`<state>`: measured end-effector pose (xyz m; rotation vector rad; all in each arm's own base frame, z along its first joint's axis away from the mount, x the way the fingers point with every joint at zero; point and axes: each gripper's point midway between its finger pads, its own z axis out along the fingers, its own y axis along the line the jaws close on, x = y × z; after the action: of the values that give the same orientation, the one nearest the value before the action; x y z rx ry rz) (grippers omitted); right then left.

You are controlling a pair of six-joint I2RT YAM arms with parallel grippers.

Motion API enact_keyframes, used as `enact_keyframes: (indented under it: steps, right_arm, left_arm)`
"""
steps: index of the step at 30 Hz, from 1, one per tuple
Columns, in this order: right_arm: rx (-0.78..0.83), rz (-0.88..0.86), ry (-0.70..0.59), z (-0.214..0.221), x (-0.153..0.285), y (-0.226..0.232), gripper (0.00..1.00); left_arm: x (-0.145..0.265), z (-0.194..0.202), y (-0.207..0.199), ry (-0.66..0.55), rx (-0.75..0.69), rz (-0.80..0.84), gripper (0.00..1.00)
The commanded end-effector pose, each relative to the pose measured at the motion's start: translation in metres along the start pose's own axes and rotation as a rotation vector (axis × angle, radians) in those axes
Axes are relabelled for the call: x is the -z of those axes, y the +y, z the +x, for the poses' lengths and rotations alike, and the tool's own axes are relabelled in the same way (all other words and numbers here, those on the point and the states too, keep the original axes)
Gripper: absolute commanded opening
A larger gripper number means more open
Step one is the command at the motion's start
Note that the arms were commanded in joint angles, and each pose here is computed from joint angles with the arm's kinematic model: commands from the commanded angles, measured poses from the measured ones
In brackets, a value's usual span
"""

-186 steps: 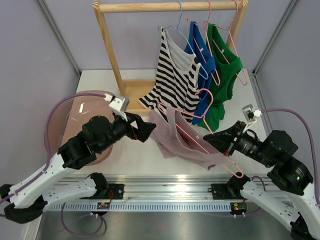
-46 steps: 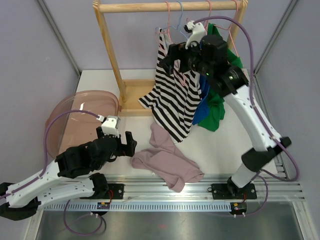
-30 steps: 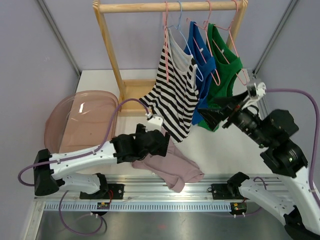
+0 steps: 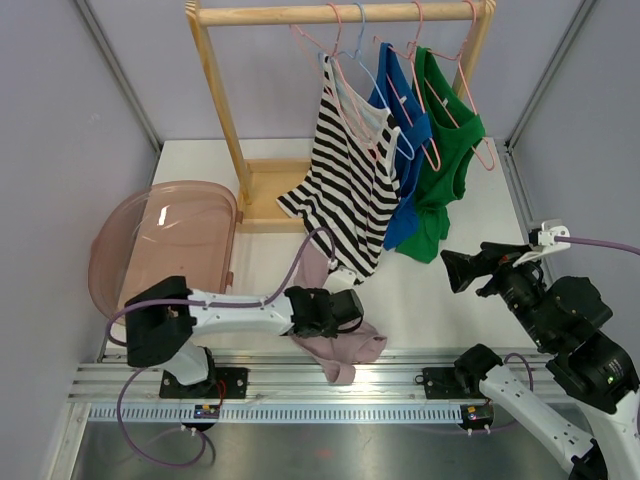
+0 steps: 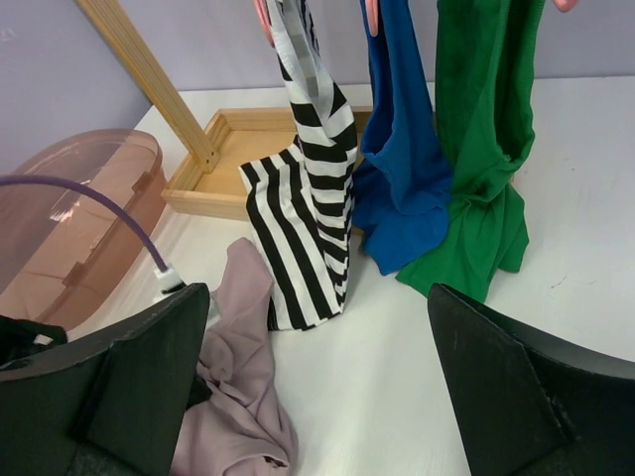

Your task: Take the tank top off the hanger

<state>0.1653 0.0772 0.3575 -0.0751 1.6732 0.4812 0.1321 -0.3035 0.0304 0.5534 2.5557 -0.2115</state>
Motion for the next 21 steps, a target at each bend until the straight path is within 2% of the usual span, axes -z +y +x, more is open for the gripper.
enact_keyframes:
  steps: [1, 3, 8, 9, 16, 18, 21]
  right_arm:
    - [0.005, -0.029, -0.032, -0.007, 0.002, 0.005, 0.99]
    - [0.006, -0.029, -0.03, -0.007, 0.002, 0.004, 0.99]
    - [0.011, -0.025, -0.028, -0.005, 0.0, 0.004, 1.0]
    - [0.01, -0.025, -0.033, -0.006, 0.0, 0.004, 1.0]
    - [0.0, -0.055, -0.043, -0.01, -0.002, 0.01, 0.99]
    - [0.001, -0.059, -0.047, -0.011, -0.002, 0.011, 0.99]
    - [-0.003, -0.07, -0.057, -0.014, -0.001, 0.014, 1.0]
  left_arm:
    - [0.053, -0.04, 0.031, -0.162, 0.076, -0.111, 0.0]
    - [0.078, -0.05, 0.057, -0.212, 0.085, -0.201, 0.0]
    - [0.16, -0.098, 0.092, -0.399, 0.178, -0.243, 0.0]
    - [0.174, -0.101, 0.109, -0.423, 0.17, -0.299, 0.0]
    - [0.259, -0.147, 0.192, -0.556, 0.32, -0.416, 0.0]
    - [0.273, -0.153, 0.211, -0.57, 0.326, -0.444, 0.0]
    - [0.297, -0.155, 0.259, -0.593, 0.427, -0.554, 0.0]
